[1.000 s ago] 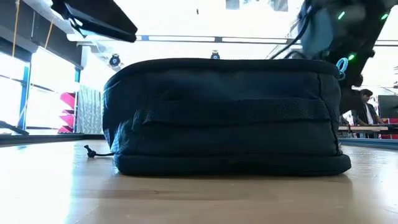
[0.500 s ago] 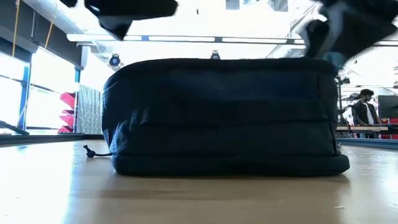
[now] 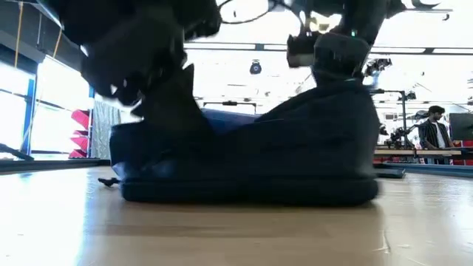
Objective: Unpack backpack
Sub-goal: Remove the first aid kit from the bag pack
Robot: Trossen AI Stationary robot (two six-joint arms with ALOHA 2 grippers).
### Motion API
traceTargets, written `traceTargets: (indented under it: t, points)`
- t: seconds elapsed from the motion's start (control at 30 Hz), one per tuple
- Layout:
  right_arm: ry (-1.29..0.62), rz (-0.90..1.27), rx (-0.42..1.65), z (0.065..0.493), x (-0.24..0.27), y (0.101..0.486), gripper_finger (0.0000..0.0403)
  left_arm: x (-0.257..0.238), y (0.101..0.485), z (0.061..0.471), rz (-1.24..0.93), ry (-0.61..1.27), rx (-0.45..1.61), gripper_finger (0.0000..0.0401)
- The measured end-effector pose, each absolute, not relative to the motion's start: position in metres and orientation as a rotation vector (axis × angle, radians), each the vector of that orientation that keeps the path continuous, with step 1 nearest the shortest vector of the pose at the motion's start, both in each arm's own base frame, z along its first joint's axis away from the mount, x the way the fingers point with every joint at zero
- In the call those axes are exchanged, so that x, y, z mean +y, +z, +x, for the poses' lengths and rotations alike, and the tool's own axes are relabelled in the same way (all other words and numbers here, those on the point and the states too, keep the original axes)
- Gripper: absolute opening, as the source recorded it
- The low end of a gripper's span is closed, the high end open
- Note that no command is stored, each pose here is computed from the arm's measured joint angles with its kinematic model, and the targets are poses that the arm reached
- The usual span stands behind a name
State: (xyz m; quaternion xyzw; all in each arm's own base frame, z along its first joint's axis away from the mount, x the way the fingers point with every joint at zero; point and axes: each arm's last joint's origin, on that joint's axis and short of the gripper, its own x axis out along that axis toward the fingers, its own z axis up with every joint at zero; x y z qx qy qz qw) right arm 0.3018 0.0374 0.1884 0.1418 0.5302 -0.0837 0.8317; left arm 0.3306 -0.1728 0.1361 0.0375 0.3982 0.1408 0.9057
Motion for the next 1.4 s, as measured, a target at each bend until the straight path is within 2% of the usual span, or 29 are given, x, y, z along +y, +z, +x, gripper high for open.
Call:
traceTargets:
  t: [0.23, 0.43, 0.53, 0.67, 0.77, 0.93, 1.17, 1.4]
  points:
    - [0.017, 0.478, 0.92, 0.302, 0.047, 0.163, 0.0208, -0.165, 0.131, 0.322, 0.085, 0.393, 0.887, 0.0096]
    - [0.035, 0.575, 0.759, 0.296, 0.049, 0.149, 0.0274, -0.16, 0.136, 0.315, 0.095, 0.429, 0.928, 0.0096]
    - [0.032, 0.61, 0.749, 0.292, 0.049, 0.142, 0.0311, -0.156, 0.144, 0.307, 0.1, 0.464, 0.953, 0.0096]
    - [0.026, 0.635, 0.736, 0.29, 0.048, 0.139, 0.0337, -0.156, 0.153, 0.298, 0.059, 0.449, 1.019, 0.0096]
    - [0.015, 0.66, 0.724, 0.291, 0.048, 0.139, 0.0341, -0.159, 0.158, 0.288, 0.035, 0.461, 1.057, 0.0096]
    - [-0.027, 0.691, 0.714, 0.291, 0.044, 0.139, 0.0341, -0.168, 0.162, 0.283, 0.047, 0.442, 1.007, 0.0093]
    - [-0.068, 0.746, 0.679, 0.295, 0.038, 0.139, 0.0341, -0.154, 0.142, 0.302, 0.069, 0.458, 1.031, 0.0052]
    - [-0.038, 0.756, 0.63, 0.313, 0.04, 0.118, 0.0341, -0.142, 0.141, 0.316, 0.069, 0.441, 1.0, 0.0023]
